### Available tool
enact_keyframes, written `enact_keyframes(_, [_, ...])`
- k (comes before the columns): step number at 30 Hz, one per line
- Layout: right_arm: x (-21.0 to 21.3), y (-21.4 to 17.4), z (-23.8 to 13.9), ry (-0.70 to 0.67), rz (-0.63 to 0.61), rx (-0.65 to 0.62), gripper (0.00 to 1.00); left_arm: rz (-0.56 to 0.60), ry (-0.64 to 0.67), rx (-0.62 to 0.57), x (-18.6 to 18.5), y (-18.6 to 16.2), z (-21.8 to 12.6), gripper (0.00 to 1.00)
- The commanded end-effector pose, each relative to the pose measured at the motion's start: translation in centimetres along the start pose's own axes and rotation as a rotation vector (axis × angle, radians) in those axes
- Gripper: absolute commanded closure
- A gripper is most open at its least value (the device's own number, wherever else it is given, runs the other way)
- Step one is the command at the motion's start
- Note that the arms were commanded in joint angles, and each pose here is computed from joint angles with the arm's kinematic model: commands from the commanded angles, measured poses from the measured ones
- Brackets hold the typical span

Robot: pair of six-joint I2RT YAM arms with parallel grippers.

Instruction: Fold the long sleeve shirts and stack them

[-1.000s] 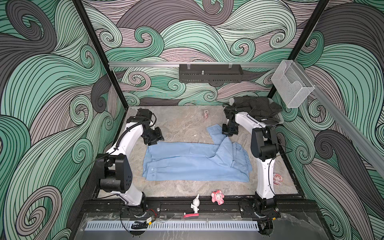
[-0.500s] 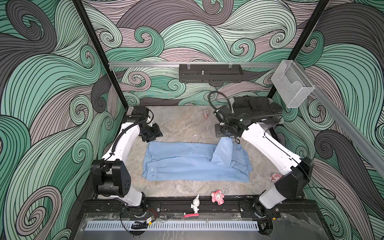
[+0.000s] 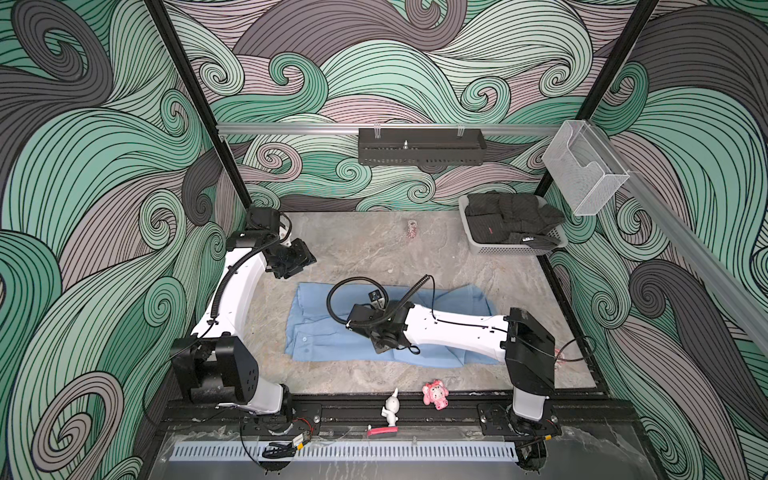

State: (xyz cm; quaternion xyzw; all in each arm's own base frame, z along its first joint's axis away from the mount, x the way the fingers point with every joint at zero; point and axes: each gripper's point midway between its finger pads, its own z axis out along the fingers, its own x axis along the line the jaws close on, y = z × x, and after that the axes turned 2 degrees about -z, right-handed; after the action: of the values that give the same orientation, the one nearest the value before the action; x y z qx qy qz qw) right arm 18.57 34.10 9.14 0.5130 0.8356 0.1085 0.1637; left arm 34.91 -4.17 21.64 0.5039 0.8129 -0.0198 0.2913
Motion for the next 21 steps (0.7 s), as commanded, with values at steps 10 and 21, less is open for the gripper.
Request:
enact_keyframes(10, [-9.0,1.0,-4.2,0.096,0.133,-0.157,0.42,-0.027,-0.094,0.091,-1.3,-4.4,0.0,0.48])
enact_keyframes(21, [-13.6,4.1,5.0,0.338,0.129,-0.033,0.43,0.0,-0.112,0.155,-2.3,-6.9,1.9,0.48])
